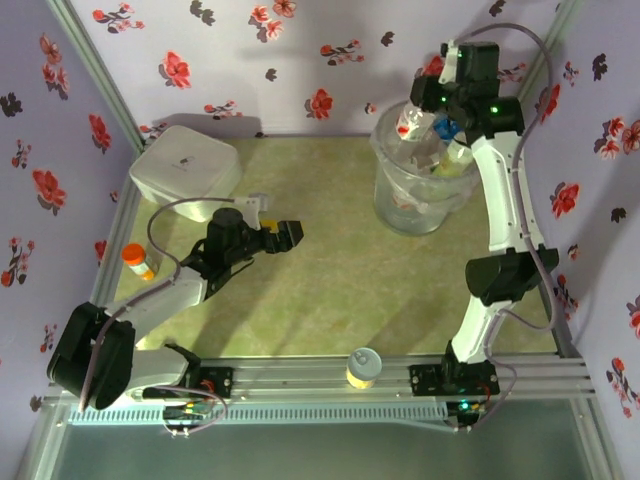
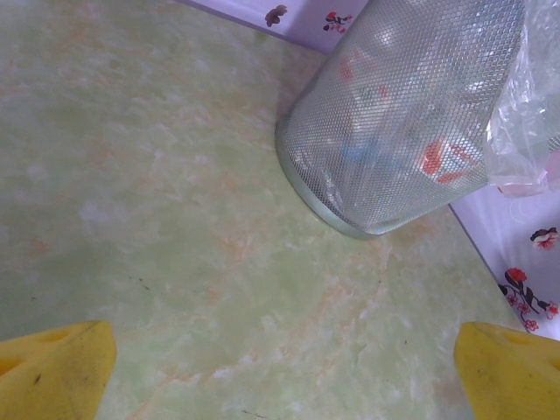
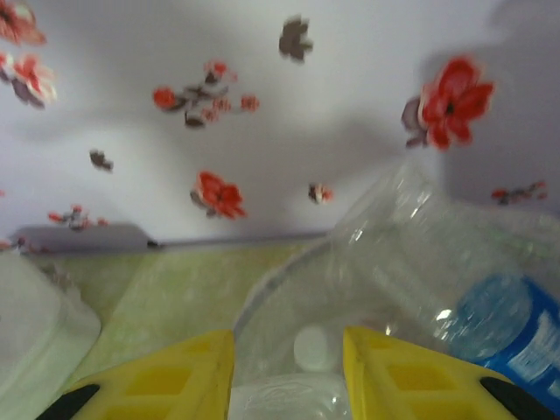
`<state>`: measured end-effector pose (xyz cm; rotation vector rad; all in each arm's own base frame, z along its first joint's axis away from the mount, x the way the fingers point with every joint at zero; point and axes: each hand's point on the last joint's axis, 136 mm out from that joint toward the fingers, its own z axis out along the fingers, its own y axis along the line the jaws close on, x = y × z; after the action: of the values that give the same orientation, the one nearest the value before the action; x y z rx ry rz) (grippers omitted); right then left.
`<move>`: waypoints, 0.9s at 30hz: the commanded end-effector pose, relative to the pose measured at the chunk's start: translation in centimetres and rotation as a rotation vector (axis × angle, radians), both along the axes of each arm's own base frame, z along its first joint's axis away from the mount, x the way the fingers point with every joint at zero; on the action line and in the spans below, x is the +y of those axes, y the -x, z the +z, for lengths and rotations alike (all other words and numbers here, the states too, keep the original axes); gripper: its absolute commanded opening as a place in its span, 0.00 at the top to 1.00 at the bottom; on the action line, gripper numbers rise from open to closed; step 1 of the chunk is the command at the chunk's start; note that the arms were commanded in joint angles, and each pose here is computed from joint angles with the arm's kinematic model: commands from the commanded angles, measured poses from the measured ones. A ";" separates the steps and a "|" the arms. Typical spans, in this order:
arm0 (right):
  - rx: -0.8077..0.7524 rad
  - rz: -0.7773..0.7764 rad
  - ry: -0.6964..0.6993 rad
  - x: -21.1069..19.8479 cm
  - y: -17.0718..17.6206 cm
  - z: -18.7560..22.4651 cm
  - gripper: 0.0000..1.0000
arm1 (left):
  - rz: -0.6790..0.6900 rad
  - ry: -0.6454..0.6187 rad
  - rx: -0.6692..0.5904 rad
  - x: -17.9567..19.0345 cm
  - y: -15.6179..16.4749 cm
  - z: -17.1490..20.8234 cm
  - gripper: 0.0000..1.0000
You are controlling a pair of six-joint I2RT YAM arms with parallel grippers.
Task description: Put the plastic bottles in the bin
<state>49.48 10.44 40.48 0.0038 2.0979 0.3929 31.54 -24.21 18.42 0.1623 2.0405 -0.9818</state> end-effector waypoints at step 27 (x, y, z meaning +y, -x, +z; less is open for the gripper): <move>0.623 0.041 0.192 2.0 2.2 -22.0 0.72 | 0.010 0.034 -0.006 0.7 0.5 0.7 0.00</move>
<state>53.32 12.04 31.62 0.0124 2.2332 0.2798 31.21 -24.01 18.35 0.1235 2.0366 -1.0208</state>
